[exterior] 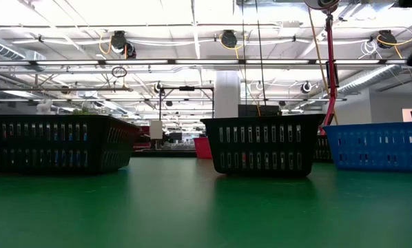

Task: Stack baskets by color
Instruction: Stack the top left blue bin on the bottom left blue bin

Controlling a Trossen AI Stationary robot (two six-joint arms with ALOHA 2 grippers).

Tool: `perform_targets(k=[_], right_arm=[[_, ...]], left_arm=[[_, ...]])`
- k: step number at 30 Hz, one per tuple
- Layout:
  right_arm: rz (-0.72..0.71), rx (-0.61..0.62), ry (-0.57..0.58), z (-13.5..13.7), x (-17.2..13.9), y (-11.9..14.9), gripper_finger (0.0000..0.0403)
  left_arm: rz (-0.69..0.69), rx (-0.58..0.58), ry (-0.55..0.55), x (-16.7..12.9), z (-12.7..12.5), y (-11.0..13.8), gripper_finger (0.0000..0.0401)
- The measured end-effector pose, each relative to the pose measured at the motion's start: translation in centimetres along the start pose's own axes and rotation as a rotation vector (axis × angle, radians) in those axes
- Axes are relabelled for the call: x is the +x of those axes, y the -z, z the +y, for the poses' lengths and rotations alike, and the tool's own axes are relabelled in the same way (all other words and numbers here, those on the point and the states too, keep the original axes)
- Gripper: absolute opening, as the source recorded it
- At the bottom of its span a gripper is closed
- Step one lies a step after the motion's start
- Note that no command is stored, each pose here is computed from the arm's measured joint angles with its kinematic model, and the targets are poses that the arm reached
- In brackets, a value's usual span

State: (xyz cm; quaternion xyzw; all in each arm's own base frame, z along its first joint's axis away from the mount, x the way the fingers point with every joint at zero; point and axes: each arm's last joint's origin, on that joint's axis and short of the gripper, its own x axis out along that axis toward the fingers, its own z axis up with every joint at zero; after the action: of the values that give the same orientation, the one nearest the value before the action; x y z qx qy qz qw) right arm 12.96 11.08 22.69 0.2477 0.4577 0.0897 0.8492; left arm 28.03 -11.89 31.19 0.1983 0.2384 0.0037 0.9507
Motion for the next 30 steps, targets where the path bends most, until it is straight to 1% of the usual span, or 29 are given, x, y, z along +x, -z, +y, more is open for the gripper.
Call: perform_targets(k=[4, 8, 13, 17, 24, 30], right_arm=[[-0.179, -0.108, 0.066, 0.5, -0.4, -1.0, 0.0096], [-0.389, -0.212, 0.182, 0.5, -0.5, -1.9, 0.0096], [-0.556, -0.32, 0.291, 0.5, 0.1, -2.4, 0.0096], [-0.607, -0.376, 0.341, 0.4, 0.4, -2.5, 0.0096], [-0.633, -0.356, 0.341, -0.7, 1.5, -2.0, 0.0096], [-0.635, -0.298, 0.36, -1.6, 1.9, -2.0, 0.0096]], left_arm=[[0.009, 0.006, -0.011, 0.2, 0.4, 0.1, 0.0193], [0.022, 0.011, -0.022, 0.4, 0.8, 0.3, 0.0193], [0.1, -0.017, -0.046, 0.8, 1.8, 1.2, 0.0193], [0.19, -0.037, -0.062, 1.1, 2.5, 2.2, 0.0193], [0.388, -0.079, -0.087, 1.0, 3.5, 4.3, 0.0193], [0.58, -0.133, -0.129, 0.3, 4.1, 6.2, 0.0193]])
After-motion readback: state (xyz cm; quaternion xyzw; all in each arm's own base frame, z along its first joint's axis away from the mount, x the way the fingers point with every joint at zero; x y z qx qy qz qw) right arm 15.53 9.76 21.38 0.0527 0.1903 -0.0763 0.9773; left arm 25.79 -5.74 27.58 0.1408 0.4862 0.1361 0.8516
